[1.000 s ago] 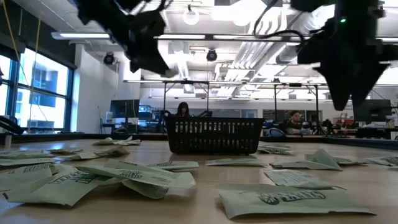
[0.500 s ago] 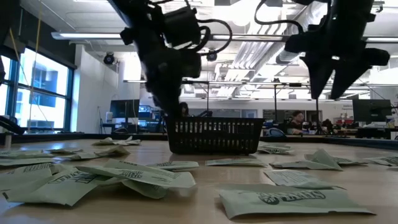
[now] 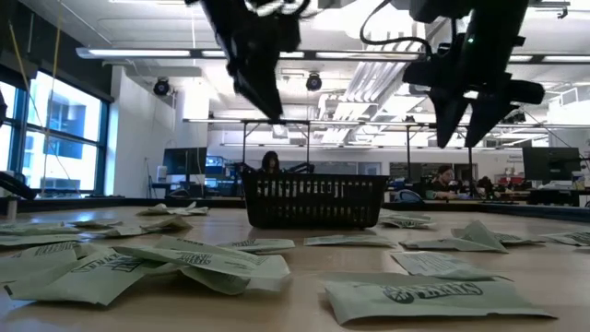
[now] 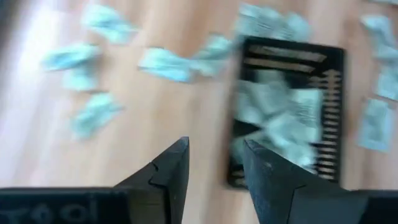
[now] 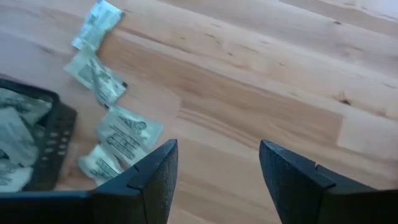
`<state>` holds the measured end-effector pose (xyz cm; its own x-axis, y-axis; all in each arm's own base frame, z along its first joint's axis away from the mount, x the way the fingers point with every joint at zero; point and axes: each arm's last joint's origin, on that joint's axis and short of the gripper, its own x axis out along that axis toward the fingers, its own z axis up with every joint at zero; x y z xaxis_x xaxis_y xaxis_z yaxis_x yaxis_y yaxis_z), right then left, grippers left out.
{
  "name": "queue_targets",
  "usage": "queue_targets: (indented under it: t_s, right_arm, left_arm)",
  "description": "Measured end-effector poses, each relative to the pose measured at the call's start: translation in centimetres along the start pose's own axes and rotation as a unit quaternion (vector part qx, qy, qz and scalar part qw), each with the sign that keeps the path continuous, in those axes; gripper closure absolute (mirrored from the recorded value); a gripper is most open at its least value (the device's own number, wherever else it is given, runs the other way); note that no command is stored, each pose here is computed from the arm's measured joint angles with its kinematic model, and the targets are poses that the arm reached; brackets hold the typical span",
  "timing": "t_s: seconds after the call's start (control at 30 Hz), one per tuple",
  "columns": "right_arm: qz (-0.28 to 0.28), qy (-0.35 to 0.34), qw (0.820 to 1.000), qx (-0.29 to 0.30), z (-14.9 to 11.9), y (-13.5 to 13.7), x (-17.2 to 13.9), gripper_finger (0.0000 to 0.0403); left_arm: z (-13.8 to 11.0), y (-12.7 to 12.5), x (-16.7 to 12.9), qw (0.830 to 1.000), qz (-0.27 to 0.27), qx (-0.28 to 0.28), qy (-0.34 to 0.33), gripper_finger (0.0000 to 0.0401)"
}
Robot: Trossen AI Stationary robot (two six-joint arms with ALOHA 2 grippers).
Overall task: Pick and place Stevia / Truvia into bins
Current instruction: Put the green stevia packet into the black basket
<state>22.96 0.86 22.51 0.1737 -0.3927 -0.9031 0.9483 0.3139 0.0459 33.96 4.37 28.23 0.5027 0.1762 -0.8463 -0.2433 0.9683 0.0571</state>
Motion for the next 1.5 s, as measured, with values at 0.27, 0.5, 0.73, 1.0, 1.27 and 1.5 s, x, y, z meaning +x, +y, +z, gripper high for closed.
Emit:
queue_targets:
  t_s: [0.27,0.5,0.73,1.0,1.27,1.5]
  right_arm:
    - [0.03,0.047,0.998,0.012,3.0,-0.4,1.4,0.0187]
    - [0.064,0.039,0.996,0.048,7.0,-0.7,4.0,0.0188]
    - [0.123,0.041,0.987,0.092,10.9,0.4,10.1,0.0205]
    - [0.078,0.039,0.992,0.089,12.4,1.8,13.2,0.025]
    - [0.032,0.033,0.998,0.053,15.0,4.6,15.1,0.0275]
    - [0.016,0.122,0.992,0.029,16.2,5.3,17.8,0.0252]
  left_arm:
    - [-2.2,6.0,-3.3,0.991,0.081,-0.098,0.037,0.023]
    - [-6.7,8.9,-2.9,0.98,0.05,-0.185,0.055,0.0229]
    - [-10.9,9.0,-1.9,0.963,0.007,-0.265,0.046,0.0229]
    - [-12.2,8.6,-2.2,0.954,0.006,-0.296,0.042,0.0229]
    - [-11.7,8.8,-2.2,0.957,0.013,-0.29,0.014,0.0229]
    - [-11.8,8.7,-2.2,0.957,0.013,-0.29,0.019,0.0229]
